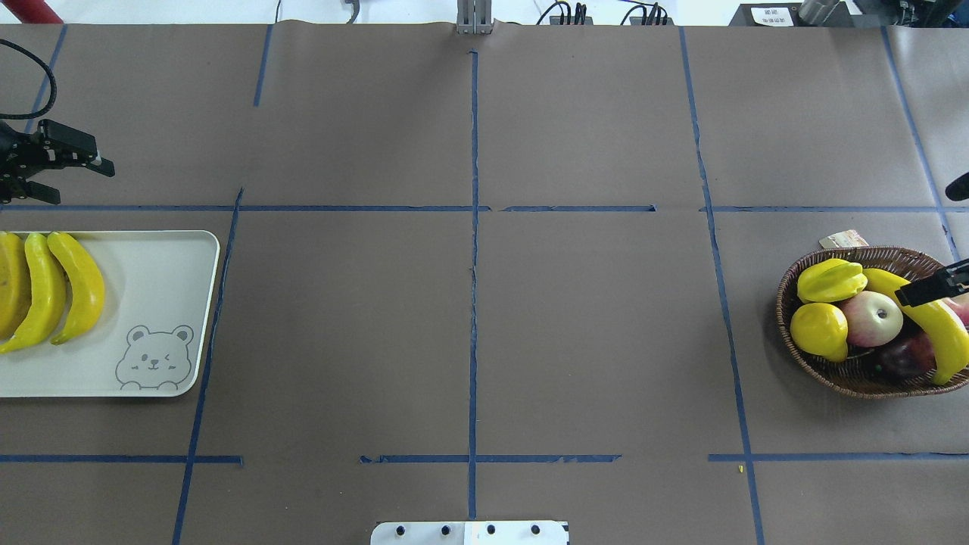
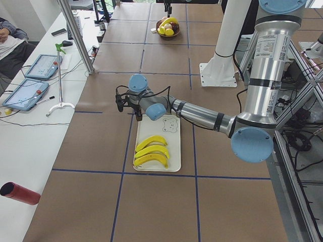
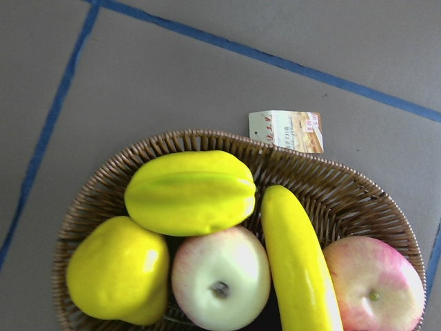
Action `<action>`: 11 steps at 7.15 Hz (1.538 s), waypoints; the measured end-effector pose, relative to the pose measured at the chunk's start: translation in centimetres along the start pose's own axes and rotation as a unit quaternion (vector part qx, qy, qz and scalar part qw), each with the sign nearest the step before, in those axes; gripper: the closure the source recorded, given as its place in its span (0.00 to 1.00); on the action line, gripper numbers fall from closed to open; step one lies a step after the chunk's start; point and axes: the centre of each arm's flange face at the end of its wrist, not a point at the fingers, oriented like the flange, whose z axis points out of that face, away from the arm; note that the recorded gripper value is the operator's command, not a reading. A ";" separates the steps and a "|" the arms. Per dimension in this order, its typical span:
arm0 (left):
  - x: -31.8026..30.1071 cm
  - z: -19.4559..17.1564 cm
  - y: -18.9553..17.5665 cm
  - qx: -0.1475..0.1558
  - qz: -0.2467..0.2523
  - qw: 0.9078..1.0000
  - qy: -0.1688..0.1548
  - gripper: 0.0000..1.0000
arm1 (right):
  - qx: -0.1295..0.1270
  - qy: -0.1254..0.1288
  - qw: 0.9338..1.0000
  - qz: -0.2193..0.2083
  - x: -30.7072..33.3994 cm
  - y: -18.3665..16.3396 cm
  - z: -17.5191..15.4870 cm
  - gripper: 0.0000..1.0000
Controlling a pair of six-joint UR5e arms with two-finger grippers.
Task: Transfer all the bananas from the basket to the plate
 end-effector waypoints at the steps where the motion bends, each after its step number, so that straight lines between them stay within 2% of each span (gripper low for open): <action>1: 0.2 0.0 0.1 -0.001 0.002 1.000 0.001 0.00 | 0.007 -0.003 1.000 -0.004 2.2 2.2 2.1 0.00; 3: 0.3 -0.1 0.2 -0.001 0.003 1.000 0.003 0.00 | 0.012 -0.008 1.000 -0.002 4.5 4.2 4.5 0.03; 5: 0.4 -0.1 0.3 -0.002 0.003 1.000 0.003 0.00 | 0.006 -0.007 1.000 0.012 5.1 4.8 5.4 0.19; 8: 0.3 -0.1 0.2 -0.002 0.003 1.000 0.003 0.00 | -0.012 -0.006 1.000 0.010 5.1 5.4 7.0 0.24; 9: 0.3 -0.1 0.2 -0.002 0.003 1.000 0.003 0.00 | -0.017 -0.008 1.000 0.006 4.8 5.5 7.3 0.44; 10: 0.3 -0.1 0.2 -0.002 0.003 1.000 0.003 0.00 | -0.019 -0.009 1.000 0.002 4.5 5.5 7.5 0.82; 11: 0.3 0.0 0.2 -0.002 0.002 1.000 0.002 0.00 | -0.021 -0.011 1.000 0.001 4.3 5.6 7.7 0.89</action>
